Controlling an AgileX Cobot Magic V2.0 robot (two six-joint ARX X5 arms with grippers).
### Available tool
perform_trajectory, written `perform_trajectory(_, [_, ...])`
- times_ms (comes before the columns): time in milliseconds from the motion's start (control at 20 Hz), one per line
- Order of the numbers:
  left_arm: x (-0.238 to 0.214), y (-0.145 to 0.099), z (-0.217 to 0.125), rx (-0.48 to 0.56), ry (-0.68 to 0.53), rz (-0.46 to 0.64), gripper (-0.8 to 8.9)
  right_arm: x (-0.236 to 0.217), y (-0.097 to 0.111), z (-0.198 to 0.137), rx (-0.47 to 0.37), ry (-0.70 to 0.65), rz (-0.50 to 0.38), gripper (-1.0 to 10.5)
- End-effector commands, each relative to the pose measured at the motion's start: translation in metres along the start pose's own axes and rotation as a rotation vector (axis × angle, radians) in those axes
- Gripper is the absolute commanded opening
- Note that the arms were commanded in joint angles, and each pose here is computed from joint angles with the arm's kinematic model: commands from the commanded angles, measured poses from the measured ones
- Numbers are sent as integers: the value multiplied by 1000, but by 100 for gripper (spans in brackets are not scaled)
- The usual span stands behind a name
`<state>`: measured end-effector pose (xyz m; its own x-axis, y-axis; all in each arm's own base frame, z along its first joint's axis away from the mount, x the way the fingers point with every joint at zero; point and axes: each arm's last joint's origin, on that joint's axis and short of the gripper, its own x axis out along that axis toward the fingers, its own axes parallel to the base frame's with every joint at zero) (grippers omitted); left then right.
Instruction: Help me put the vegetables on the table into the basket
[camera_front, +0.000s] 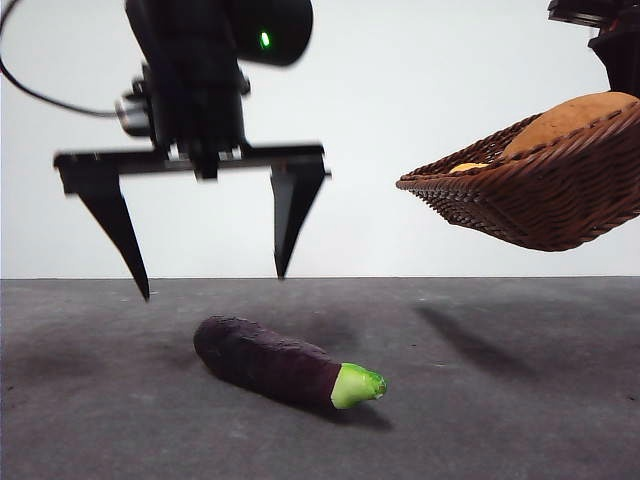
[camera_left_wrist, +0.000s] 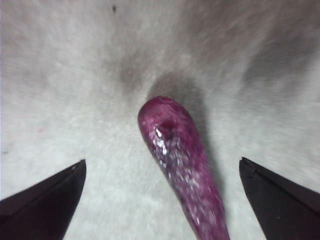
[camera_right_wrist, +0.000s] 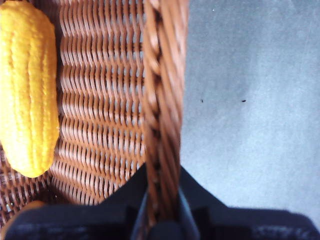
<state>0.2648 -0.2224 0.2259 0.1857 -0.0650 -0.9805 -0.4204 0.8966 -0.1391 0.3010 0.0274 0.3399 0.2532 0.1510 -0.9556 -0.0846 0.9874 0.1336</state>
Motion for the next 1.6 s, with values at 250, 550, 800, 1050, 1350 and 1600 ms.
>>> perform_trajectory(250, [38,-8,-4,4,56,55,623,-1,0,-1,-13,-11,11,-7])
perform_trajectory(550, [41,-8,-6,-3,28,72,373,-1,0,0,-16,-16,12,-7])
perform_trajectory(800, [46,-7,-7,6,33,69,373,-1,0,0,-17,-15,12,-7])
perform_trajectory(1050, [55,-8,-7,22,43,92,267,-1,1,-1,-24,-6,42,-7])
perform_trajectory(1350, [52,-9,-9,119,-28,120,84,-1,1,-1,-24,-6,41,-7])
perform_trajectory(1600, [-6,-8,5,468,-198,-83,-12,-1,1,0,-25,-18,42,-8])
